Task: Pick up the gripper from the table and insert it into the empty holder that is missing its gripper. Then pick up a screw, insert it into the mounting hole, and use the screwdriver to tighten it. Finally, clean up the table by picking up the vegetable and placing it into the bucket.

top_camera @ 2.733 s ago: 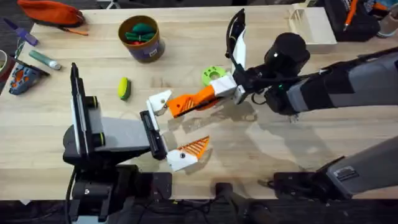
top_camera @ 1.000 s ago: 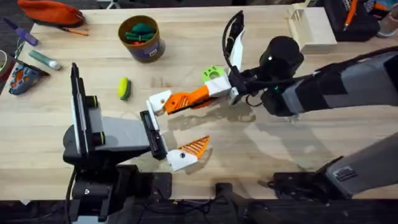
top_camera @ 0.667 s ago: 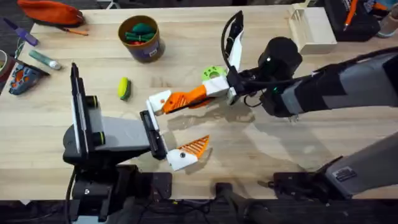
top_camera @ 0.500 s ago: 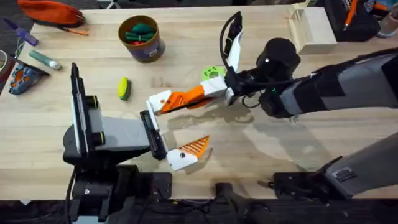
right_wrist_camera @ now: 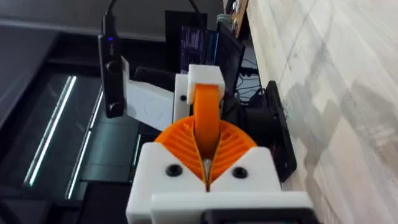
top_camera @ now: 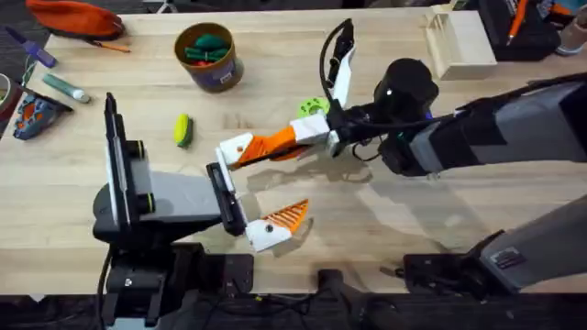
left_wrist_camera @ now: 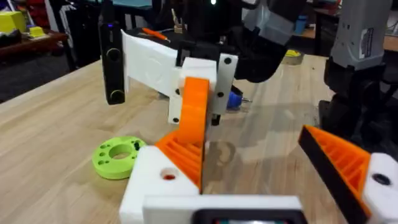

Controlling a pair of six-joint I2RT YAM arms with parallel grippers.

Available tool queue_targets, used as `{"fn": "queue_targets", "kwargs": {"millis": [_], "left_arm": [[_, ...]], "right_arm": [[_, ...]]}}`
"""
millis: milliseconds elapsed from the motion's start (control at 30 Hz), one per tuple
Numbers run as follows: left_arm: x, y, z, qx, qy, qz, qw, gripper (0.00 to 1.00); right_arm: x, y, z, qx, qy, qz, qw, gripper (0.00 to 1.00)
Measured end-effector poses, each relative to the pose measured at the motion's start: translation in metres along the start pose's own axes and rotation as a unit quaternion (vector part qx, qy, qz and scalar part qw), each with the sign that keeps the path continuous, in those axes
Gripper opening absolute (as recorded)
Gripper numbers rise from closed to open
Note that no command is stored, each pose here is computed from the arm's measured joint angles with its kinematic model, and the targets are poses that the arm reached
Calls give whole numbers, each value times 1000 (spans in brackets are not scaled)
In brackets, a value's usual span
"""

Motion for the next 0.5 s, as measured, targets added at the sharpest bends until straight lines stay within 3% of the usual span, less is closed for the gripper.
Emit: {"fn": "queue_targets", "kwargs": {"millis": [500], "left_arm": [[0,0,1,0,3,-1,1000,987]], "right_arm": [[-5,1,0,-1,-3,-9,1000,8]]}}
Point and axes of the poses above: each hand's point on the last joint's axis, 136 mm out from that joint toward the fingers, its own x axis back along the fingers, its own z axis along the line the jaws close on, y = z × x, the point moved 5 cm from there along x, back along the fingers, and after that the axes turned 15 degrees about x, right-handed, at the moved point
